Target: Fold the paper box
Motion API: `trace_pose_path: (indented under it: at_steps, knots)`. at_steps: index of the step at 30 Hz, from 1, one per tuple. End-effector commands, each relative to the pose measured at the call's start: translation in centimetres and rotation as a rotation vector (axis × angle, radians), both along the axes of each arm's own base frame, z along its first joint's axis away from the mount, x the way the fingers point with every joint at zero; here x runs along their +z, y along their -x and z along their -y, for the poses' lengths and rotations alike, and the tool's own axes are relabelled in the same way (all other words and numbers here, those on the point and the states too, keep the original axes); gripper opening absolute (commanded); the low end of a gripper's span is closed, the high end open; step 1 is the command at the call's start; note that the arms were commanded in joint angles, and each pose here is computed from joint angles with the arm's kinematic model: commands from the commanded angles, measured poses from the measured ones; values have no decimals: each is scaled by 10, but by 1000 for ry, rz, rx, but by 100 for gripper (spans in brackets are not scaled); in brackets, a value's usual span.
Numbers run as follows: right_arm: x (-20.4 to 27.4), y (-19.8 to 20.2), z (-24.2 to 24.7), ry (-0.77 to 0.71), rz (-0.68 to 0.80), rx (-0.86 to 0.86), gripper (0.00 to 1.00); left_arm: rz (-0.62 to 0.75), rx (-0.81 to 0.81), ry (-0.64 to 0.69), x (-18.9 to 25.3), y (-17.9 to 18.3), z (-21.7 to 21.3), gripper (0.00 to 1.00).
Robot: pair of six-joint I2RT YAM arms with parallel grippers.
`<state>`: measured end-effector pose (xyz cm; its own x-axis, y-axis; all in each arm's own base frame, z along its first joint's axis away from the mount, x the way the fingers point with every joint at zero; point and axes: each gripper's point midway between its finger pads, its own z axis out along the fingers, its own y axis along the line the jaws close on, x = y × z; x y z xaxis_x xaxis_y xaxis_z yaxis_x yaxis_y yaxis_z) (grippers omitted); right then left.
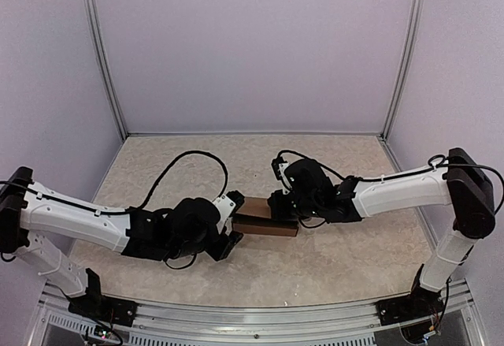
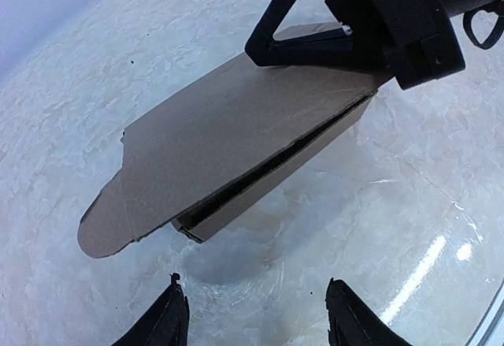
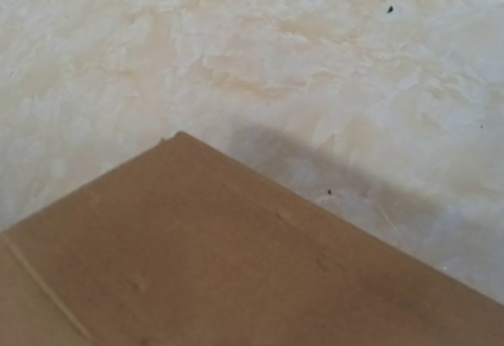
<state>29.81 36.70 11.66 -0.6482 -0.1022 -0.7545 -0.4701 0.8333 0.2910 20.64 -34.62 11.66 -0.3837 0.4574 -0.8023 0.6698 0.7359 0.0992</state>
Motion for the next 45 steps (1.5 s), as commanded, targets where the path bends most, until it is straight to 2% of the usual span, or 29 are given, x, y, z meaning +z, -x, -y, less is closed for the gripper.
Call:
trace_pose_path:
  at_steps: [1, 6, 11, 17, 23, 31, 35, 45]
  knots:
    - [-34, 7, 12, 66, -69, -5, 0, -81, -19, 40, 5, 2, -18, 55]
    - [-33, 6, 11, 68, -69, -2, 0, -196, 107, 165, 32, -29, -42, 48]
    - [-33, 6, 12, 71, -68, -3, 0, -175, 120, 263, 62, -50, -50, 50]
    - [-25, 5, 12, 70, -57, -4, 0, -251, 134, 363, 69, -74, -51, 53]
    - [-25, 5, 14, 74, -56, -7, 0, -389, 130, 412, 52, -92, -45, 55]
    - [-25, 5, 13, 75, -56, -5, 0, -546, 148, 511, 27, -106, -42, 67]
    - [-26, 5, 13, 77, -55, -5, 0, -668, 130, 539, 12, -105, -33, 67]
    - [-29, 5, 14, 84, -59, -5, 0, -804, 62, 606, -1, -103, -8, 66]
